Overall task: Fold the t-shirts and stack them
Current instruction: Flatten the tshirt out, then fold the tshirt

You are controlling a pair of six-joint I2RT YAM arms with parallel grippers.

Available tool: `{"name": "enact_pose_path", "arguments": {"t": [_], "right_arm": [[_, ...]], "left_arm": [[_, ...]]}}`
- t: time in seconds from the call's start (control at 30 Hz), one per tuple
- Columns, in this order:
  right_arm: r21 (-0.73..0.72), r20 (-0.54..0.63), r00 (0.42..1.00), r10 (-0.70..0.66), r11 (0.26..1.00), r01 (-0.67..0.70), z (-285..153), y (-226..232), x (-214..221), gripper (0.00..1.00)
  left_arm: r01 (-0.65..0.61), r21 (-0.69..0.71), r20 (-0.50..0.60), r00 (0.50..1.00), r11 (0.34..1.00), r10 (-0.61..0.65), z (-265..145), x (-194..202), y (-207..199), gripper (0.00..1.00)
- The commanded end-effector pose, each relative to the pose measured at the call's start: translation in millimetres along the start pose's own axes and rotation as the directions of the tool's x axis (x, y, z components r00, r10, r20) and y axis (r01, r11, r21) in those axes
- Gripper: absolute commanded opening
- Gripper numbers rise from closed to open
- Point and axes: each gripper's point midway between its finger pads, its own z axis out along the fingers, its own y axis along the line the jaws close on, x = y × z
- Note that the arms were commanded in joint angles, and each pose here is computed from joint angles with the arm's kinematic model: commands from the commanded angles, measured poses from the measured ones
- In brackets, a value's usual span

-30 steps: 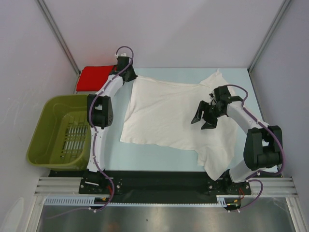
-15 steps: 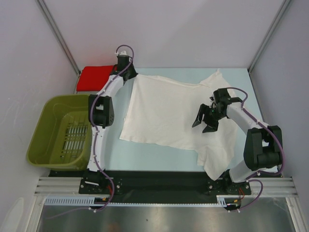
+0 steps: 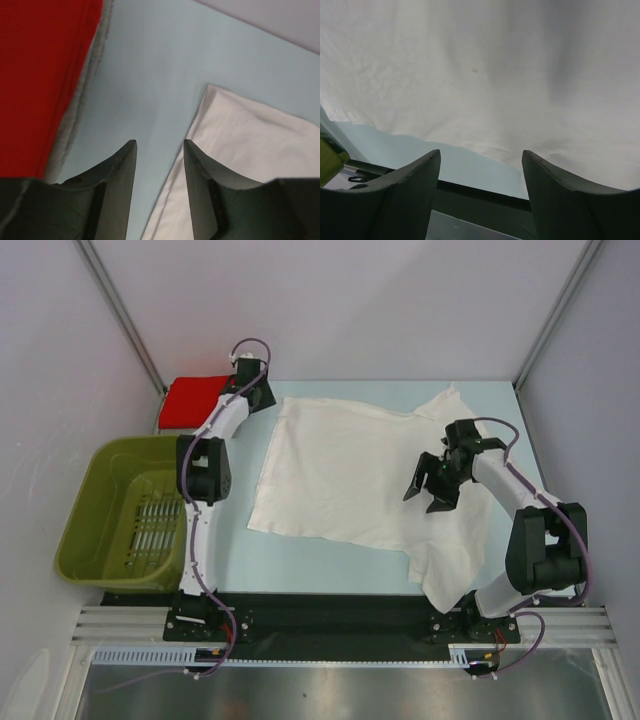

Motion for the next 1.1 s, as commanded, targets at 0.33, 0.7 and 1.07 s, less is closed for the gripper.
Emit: {"name": "enact_pose_path", "arguments": {"t": [0.33,0.7,1.07], "right_arm": [[0.095,0.078,0.997,0.021,0.995,-0.028,-17,-17,-5,0.77],[-0.039,0.099,0.995,-0.029,0.999,0.033,-17,7,22,0.77],[-0.067,0.135,0.989,-0.058,0.995,0.068,-36,2,52,0.78]], "left_arm": [[0.033,-0.027,-0.129,0.991,0.999,-0.037,-217,49,39,0.49],[0.23,-0.197,-0.337,0.897,0.953,-0.286,-297,222,86,0.51],[0.322,-0.245,-0.276,0.881,0.914,-0.384,-287,251,106,0.57]]}}
